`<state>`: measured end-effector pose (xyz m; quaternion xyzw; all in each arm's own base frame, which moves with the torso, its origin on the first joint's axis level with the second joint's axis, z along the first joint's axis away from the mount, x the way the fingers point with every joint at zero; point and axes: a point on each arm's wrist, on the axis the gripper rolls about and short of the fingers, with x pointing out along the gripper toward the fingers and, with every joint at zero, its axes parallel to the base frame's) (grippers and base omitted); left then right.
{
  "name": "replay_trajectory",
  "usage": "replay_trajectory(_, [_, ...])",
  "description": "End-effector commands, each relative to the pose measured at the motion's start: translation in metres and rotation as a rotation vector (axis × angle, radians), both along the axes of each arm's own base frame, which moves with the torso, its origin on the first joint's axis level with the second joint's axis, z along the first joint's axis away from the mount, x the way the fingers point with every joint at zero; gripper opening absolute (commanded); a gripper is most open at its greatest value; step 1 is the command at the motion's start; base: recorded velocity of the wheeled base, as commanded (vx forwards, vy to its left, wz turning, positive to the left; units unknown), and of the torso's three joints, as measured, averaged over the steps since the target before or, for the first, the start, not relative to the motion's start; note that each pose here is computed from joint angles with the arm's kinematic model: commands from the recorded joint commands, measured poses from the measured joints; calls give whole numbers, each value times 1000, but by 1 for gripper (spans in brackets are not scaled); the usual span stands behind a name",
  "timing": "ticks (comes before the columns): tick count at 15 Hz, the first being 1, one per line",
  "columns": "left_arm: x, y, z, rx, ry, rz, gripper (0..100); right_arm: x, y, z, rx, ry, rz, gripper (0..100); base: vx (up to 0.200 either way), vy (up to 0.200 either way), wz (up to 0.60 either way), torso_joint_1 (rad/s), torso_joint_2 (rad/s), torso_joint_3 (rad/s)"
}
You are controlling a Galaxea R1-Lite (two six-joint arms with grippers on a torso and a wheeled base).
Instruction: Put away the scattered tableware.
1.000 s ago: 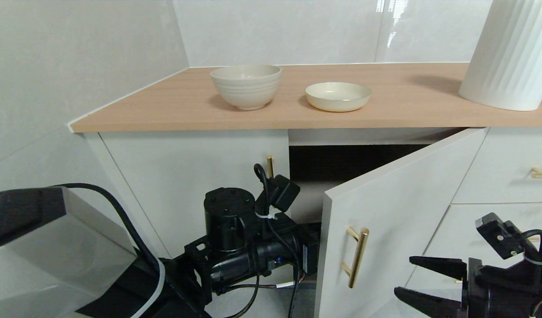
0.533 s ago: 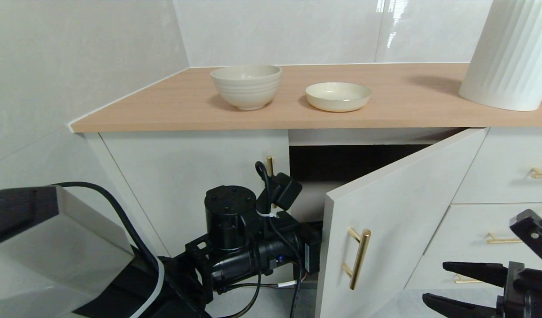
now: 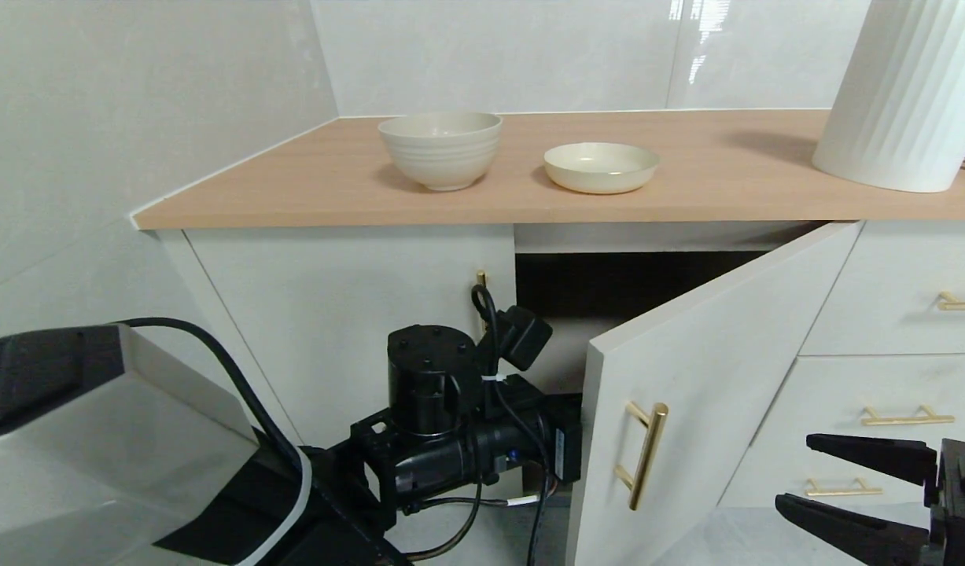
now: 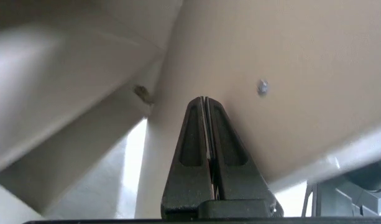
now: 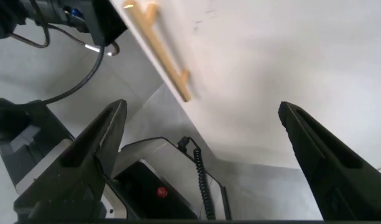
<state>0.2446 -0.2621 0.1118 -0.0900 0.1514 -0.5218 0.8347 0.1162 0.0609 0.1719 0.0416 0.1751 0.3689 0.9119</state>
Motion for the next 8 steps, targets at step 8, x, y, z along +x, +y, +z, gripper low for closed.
replay_trajectory(8, [1, -40, 3, 29, 25, -67, 0, -3, 0, -2, -2, 5, 14, 100, -25, 0, 0, 0, 2, 0])
